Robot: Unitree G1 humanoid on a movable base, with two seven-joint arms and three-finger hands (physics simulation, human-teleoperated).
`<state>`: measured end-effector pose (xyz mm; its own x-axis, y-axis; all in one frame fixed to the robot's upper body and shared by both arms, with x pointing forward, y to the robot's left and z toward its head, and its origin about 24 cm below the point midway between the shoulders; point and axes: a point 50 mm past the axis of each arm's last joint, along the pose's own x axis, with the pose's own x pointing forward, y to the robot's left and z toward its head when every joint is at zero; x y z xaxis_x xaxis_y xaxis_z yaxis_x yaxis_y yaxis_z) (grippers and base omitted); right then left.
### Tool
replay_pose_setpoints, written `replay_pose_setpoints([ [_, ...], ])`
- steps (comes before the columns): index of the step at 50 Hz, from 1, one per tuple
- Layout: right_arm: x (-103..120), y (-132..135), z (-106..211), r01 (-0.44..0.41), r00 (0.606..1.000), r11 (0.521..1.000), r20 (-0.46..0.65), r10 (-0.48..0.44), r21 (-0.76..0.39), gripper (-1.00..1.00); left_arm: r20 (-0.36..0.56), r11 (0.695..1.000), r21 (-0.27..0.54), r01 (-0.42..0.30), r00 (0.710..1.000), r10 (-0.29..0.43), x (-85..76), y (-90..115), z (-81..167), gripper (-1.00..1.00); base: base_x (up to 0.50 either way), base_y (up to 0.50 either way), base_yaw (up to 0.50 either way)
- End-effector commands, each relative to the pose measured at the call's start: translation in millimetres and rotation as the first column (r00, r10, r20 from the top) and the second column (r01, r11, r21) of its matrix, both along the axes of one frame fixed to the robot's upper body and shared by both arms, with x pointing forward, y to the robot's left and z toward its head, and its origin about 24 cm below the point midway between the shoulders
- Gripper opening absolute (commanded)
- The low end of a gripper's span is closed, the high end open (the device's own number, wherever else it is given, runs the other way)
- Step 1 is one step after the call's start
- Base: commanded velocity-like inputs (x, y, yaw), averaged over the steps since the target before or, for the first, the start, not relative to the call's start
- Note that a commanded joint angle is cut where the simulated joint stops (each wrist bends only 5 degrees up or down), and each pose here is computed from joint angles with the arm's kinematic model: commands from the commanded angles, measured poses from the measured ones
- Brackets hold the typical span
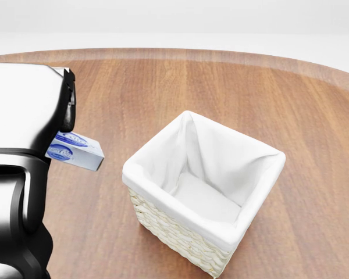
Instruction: Pick up the alphabet soup and the cream cheese box, and put them in the basket.
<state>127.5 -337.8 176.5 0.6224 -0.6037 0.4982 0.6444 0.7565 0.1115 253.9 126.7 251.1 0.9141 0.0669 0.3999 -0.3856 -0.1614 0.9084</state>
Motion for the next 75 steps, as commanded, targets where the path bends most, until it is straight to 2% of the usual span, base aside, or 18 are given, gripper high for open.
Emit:
replay_pose_setpoints([
  [1,-1,0,0,-0.002,1.000,1.000,0.001,0.002,-0.001,1.00,0.040,1.000,0.016,0.008,0.999,-0.009,-4.3,-20,12,-1.00,0.00,0.00,0.00],
  [5,-2,1,1,0.002,1.000,1.000,0.006,-0.002,-0.003,1.00,0.036,0.999,0.020,0.047,0.998,-0.048,-3.4,-35,6,-1.00,0.00,0.00,0.00],
  [11,-2,1,1,-0.002,1.000,1.000,0.005,0.002,-0.003,1.00,0.010,0.976,0.144,0.164,0.986,-0.167,4.6,-73,5,-1.00,0.00,0.00,0.00],
  [23,-1,0,0,-0.005,1.000,1.000,0.003,0.005,0.001,1.00,-0.028,0.961,0.165,0.222,0.975,-0.220,21.7,-99,6,-1.00,0.00,0.00,0.00],
  [29,-1,0,0,-0.005,1.000,1.000,0.005,0.005,0.001,1.00,-0.062,0.945,0.209,0.251,0.968,-0.244,32.1,-114,2,-1.00,0.00,0.00,0.00],
  [35,-1,0,1,-0.005,1.000,1.000,0.006,0.005,0.001,1.00,-0.095,0.945,0.206,0.254,0.966,-0.239,44.4,-117,-5,-1.00,0.00,0.00,0.00],
  [40,0,0,-1,-0.007,1.000,1.000,0.004,0.007,0.006,1.00,-0.129,0.945,0.207,0.253,0.965,-0.230,61.2,-119,-14,-1.00,0.00,0.00,0.00],
  [50,-2,0,2,-0.006,1.000,1.000,0.014,0.006,0.001,1.00,-0.178,0.933,0.215,0.288,0.951,-0.253,72.6,-131,-28,-1.00,0.00,0.00,0.00],
  [51,-2,0,2,-0.006,1.000,1.000,0.016,0.006,0.000,1.00,-0.181,0.932,0.215,0.290,0.950,-0.254,73.2,-131,-30,-1.00,0.00,0.00,0.00],
  [53,-2,0,1,-0.006,1.000,1.000,0.012,0.006,0.003,1.00,-0.209,0.913,0.268,0.309,0.943,-0.258,74.6,-137,-39,-1.00,0.00,0.00,0.00],
  [57,-3,0,2,-0.006,1.000,1.000,0.016,0.006,0.000,1.00,-0.230,0.895,0.298,0.333,0.935,-0.272,75.4,-145,-47,-1.00,0.00,0.00,0.00],
  [69,-3,0,1,-0.008,1.000,1.000,0.013,0.008,0.005,1.00,-0.282,0.856,0.316,0.410,0.902,-0.328,75.6,-163,-78,-1.00,0.00,0.00,0.00],
  [75,-3,0,2,-0.008,1.000,1.000,0.016,0.008,0.003,1.00,-0.283,0.846,0.318,0.428,0.894,-0.347,75.4,-168,-83,-1.00,0.00,0.00,0.00],
])
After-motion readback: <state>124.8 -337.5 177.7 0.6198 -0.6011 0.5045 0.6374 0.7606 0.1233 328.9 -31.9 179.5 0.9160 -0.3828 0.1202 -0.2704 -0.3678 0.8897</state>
